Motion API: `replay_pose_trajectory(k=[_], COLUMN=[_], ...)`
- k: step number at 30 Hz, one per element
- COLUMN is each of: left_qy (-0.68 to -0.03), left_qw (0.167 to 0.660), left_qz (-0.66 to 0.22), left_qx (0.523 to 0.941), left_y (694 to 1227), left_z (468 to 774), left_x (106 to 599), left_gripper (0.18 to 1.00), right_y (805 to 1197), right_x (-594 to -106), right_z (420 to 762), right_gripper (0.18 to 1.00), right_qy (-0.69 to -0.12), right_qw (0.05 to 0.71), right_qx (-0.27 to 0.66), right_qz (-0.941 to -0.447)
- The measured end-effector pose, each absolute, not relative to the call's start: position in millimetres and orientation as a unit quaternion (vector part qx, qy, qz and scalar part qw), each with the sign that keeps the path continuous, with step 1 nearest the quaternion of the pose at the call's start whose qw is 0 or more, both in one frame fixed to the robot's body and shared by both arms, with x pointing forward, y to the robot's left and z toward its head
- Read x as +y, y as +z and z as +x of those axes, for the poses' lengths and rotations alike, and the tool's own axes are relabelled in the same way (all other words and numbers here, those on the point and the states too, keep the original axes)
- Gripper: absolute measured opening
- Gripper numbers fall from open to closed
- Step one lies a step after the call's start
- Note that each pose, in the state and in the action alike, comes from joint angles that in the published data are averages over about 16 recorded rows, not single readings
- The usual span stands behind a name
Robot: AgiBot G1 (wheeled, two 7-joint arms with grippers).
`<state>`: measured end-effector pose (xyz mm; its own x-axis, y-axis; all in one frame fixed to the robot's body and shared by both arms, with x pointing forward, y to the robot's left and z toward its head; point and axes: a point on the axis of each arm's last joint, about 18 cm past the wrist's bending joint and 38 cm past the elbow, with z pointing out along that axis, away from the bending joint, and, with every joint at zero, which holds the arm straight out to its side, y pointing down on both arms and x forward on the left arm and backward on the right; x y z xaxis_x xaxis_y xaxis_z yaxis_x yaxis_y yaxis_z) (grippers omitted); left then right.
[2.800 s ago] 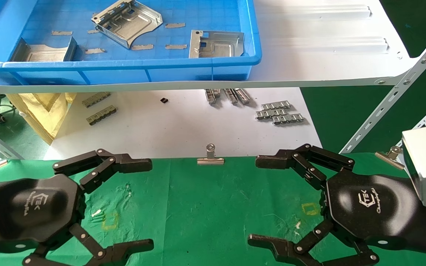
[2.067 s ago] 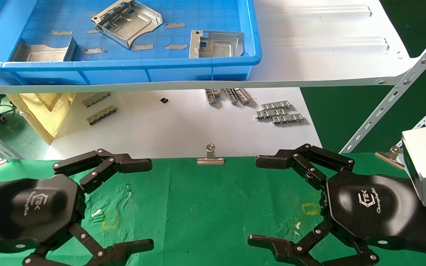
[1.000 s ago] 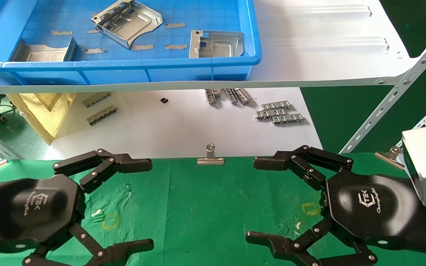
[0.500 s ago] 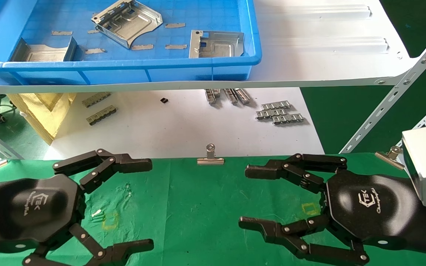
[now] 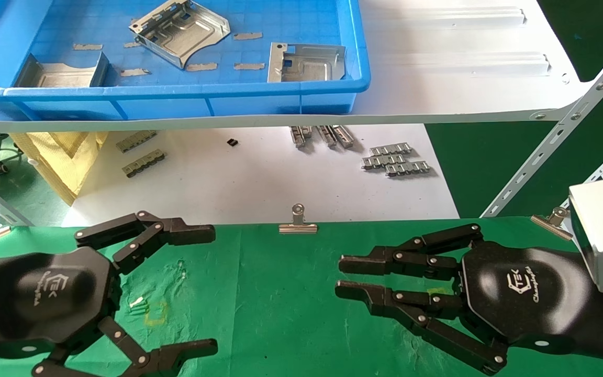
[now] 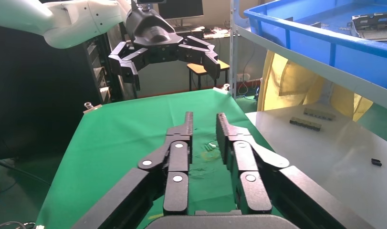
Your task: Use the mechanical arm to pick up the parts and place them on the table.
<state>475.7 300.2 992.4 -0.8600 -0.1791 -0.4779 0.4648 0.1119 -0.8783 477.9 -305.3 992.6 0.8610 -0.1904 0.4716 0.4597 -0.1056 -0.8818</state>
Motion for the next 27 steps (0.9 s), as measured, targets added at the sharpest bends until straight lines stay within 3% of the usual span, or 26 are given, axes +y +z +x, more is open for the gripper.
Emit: replay_pose_trajectory(k=[10,21,27], left_qy=[-0.659,-0.659,-0.657], left_qw=[0.244,0.248,0.279], left_qz=[0.101,0.101,0.104], left_qx=[0.704,0.703,0.692], left_y=[992.4,993.7,1011.1], left_z=[475.7,477.1,486.8], left_x=[300.2,300.0,298.7], left_gripper=[1.001,1.001,1.001], right_y=[992.6,992.6,992.6], right_x=[-305.3,-305.3,-305.3], right_z=[477.9,477.9,477.9], right_gripper=[0.238,0.194,0.192], right_qy=[-0.246,-0.246,-0.246], right_qw=[0.662,0.662,0.662], right_qx=[-0.096,-0.096,-0.096], right_qz=[-0.702,-0.702,-0.702])
